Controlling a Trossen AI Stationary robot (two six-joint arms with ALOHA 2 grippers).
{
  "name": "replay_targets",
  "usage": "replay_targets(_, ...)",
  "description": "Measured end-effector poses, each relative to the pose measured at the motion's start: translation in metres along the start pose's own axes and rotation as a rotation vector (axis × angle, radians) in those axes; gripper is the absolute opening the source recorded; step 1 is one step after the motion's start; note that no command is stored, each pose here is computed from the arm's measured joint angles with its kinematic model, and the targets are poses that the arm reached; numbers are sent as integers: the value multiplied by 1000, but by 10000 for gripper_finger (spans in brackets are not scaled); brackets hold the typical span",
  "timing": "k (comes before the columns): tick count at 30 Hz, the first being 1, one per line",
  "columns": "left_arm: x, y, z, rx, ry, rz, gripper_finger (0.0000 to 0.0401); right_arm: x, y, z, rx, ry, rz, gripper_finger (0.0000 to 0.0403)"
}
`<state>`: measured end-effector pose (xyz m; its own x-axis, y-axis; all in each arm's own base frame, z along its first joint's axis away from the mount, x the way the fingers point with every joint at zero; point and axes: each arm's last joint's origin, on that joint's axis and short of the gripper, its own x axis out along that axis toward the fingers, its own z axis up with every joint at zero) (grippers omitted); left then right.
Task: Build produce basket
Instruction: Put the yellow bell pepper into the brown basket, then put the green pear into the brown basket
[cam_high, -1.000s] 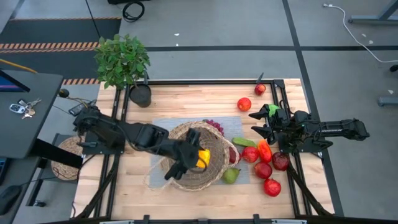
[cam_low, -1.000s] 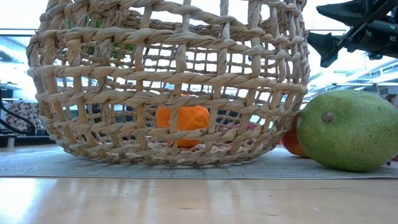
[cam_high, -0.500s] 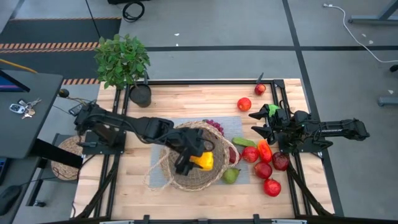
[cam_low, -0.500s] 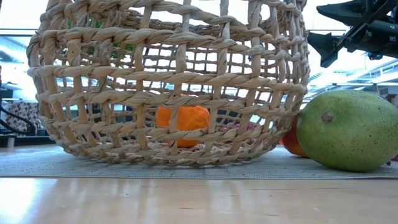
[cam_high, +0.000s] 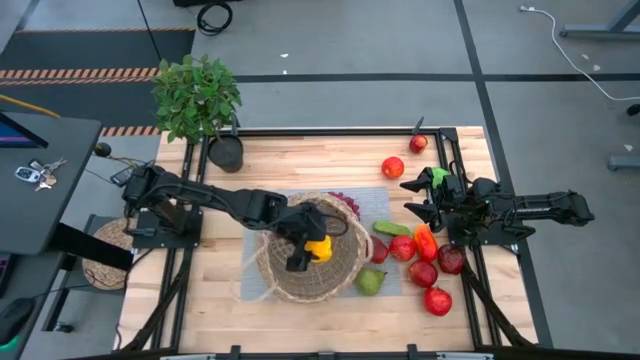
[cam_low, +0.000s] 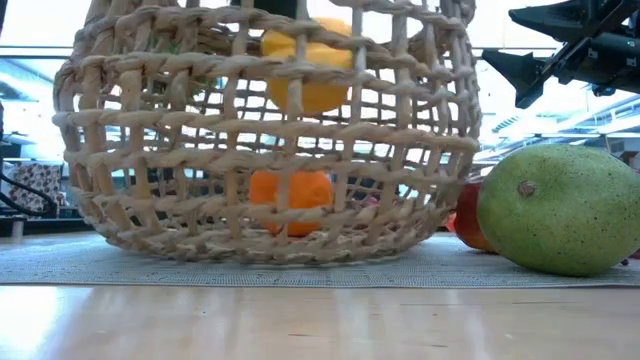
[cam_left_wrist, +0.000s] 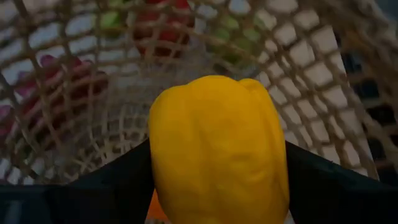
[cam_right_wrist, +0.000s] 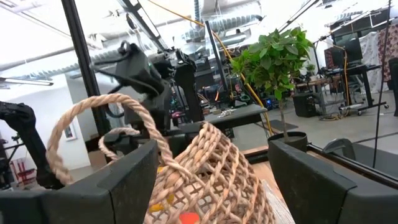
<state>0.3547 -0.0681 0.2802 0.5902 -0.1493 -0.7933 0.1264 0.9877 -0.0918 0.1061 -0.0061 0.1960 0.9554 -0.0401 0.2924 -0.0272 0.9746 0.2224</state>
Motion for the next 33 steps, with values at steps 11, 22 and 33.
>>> replay_targets(11, -1, -3, -17, 40, 176, 9, 293, 0, 0, 0, 0, 0, 0, 308)
replay_targets(22, -3, 3, -21, -56, 222, 7, 382, 0, 0, 0, 0, 1, 0, 308)
replay_targets(33, -44, 8, 20, -83, 88, 53, 390, 0, 0, 0, 0, 1, 0, 308)
